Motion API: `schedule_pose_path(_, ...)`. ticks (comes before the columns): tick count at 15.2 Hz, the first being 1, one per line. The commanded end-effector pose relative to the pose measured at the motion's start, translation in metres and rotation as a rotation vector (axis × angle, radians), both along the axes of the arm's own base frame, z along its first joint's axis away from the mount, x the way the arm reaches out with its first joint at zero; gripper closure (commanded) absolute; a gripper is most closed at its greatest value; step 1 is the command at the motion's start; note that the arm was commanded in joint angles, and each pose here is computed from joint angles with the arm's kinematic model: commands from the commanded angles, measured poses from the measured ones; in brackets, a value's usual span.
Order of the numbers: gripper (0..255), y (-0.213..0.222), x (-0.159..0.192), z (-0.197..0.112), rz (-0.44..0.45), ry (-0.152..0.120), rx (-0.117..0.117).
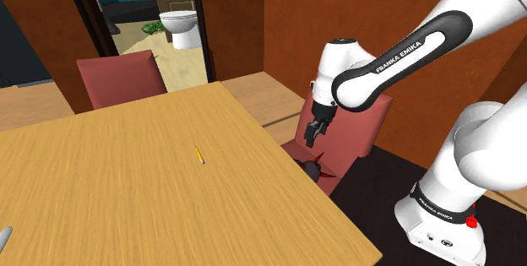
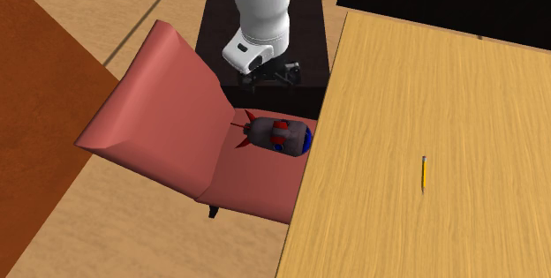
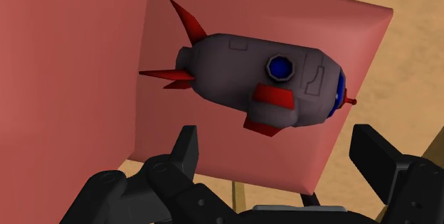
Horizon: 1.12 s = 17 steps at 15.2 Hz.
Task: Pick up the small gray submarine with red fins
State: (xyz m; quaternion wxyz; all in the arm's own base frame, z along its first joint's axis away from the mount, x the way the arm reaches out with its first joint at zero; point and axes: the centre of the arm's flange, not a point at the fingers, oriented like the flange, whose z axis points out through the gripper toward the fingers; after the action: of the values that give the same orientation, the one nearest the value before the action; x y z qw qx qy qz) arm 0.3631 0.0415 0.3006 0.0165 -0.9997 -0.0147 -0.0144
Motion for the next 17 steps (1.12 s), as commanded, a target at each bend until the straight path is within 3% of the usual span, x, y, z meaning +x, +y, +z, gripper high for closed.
schedule_pose_path(1, 0, 0.006, 0.003, -0.027, -0.001, -0.013, 0.006)
schedule_pose_path(7, 0, 0.024, 0.022, -0.1, -0.003, -0.041, 0.023)
schedule_pose_path(17, 0, 0.026, 0.024, -0.146, -0.003, -0.043, 0.025)
